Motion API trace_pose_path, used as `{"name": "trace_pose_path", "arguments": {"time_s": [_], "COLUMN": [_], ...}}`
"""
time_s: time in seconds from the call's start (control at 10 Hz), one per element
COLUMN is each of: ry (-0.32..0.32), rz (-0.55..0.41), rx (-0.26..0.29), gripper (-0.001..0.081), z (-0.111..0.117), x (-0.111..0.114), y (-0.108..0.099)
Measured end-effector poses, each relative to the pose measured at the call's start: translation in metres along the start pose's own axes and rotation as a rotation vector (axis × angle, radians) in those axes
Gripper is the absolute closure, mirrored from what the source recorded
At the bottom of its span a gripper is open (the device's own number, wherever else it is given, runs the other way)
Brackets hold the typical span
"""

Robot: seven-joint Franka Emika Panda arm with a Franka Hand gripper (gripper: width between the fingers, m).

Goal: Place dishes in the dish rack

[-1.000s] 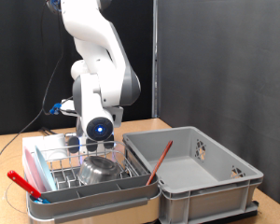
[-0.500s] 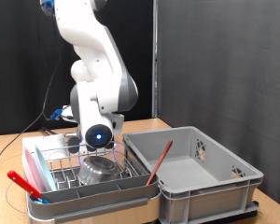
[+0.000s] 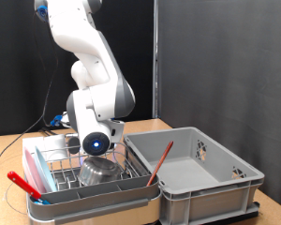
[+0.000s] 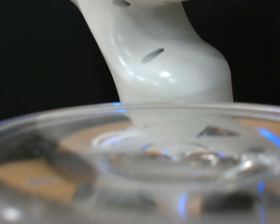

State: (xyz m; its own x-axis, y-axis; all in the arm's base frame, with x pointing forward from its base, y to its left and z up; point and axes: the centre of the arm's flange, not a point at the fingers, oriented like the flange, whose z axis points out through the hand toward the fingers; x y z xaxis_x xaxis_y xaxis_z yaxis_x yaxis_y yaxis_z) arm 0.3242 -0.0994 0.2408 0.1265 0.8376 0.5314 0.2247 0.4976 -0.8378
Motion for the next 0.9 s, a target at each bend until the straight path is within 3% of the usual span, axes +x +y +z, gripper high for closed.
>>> {"name": "trace_pose_path", "arguments": {"time_s": [0.2, 0.3, 0.4, 0.5, 0.6, 0.8, 0.9], "ry": [-0.053, -0.085, -0.110, -0.130, -0.149, -0.191, -0.212], "rz": [0.031, 0.042, 0.050, 0.052, 0.044, 0.011, -0.015], "rx": [-0.051, -0.080, -0.100, -0.119, -0.136, -0.169, -0.195], "gripper": [0.0690, 0.0520, 0.0520, 0.0319, 0.0319, 0.0053, 0.0053], "z": [-0.009, -0.014, -0.019, -0.024, -0.030, -0.042, -0.050], "x": [-0.007, -0.009, -0.009, -0.007, -0.003, 0.007, 0.016], "y": [0.003, 0.004, 0.003, 0.001, -0.002, -0.012, -0.019]}}
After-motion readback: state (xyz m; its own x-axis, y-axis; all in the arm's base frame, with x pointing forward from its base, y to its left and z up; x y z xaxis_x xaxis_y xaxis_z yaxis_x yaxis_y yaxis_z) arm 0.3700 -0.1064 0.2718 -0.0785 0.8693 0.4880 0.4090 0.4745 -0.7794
